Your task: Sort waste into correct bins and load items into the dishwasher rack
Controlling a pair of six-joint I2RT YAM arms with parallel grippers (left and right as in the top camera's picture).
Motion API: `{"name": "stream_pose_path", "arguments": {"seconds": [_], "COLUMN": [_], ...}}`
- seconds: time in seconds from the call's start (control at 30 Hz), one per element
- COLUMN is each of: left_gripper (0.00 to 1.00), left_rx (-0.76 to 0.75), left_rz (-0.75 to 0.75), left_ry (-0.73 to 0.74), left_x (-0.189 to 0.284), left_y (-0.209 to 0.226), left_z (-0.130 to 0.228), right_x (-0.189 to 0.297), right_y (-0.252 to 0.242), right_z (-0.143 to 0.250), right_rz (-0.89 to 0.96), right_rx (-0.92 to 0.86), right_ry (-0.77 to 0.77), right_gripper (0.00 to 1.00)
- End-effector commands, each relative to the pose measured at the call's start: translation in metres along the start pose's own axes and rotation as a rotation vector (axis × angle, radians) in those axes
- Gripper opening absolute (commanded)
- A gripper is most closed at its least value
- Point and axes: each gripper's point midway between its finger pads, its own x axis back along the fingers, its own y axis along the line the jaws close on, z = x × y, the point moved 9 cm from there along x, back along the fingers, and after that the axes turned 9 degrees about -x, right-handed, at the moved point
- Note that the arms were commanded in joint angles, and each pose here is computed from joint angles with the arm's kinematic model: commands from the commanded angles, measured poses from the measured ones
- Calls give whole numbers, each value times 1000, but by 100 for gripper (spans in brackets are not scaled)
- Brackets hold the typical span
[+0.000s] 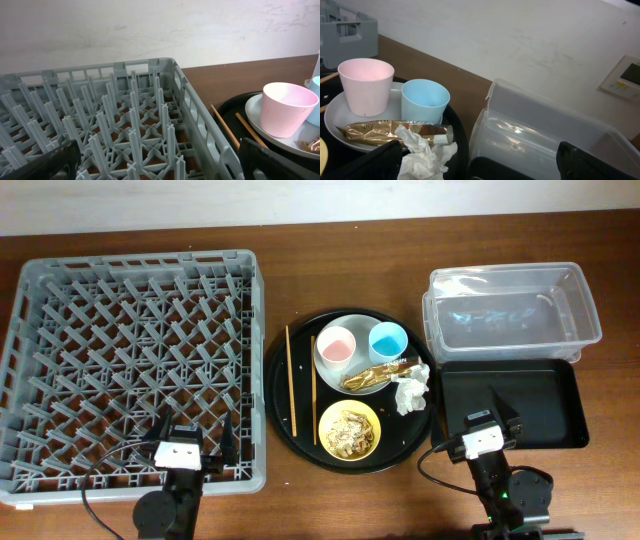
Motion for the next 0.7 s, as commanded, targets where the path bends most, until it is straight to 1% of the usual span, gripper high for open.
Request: {"name": "stream_pose_path", "arguments": {"seconds": [0.0,0.07,0.1,0.13,0.17,0.2,0.27,0.3,0.33,0.37,0.4,0.43,0.47,0.5,0.53,0.57,0.6,0.63,0.67], "left_gripper": [99,99,99,99,99,99,99,99,99,99,99,99,99,99,99,99,99,96,96], "left_rx": [-28,-31,-36,5,37,67,64,30,16,32,57,95,150,199,230,275,322,353,378], "left_rz": [-4,-56,-24,51,68,90,94,132,172,236,284,347,465,595,675,774,822,837,847], "left_ry": [-15,-69,-135,-199,-207,-200,-174,-122,-74,42,149,297,397,408,411,420,480,548,624], "left_x": [0,1,2,10,14,25,40,50,53,53,49,37,19,6,-2,-20,-37,-47,-55], "left_y": [0,5,4,2,2,5,12,15,16,17,18,19,16,11,7,4,1,-2,-6], "left_z": [-2,-11,-23,-47,-58,-81,-115,-146,-161,-181,-193,-206,-223,-237,-244,-251,-242,-233,-222], "right_x": [0,0,0,0,0,0,0,0,0,0,0,0,0,0,0,0,0,0,0], "right_y": [0,0,0,0,0,0,0,0,0,0,0,0,0,0,0,0,0,0,0], "right_z": [2,2,2,2,2,2,2,2,2,2,2,2,2,2,2,2,2,2,2], "right_rz": [-3,-3,-3,-3,-3,-3,-3,-4,-3,-3,-3,-3,-3,-3,-3,-3,-3,-3,-3], "right_rx": [2,2,2,2,2,2,2,2,2,2,2,2,2,2,2,2,2,2,2], "right_ry": [4,4,4,4,4,4,4,4,4,4,4,4,4,4,4,4,4,4,4], "right_gripper": [99,99,99,99,99,99,99,99,99,99,99,99,98,99,99,99,99,99,99]}}
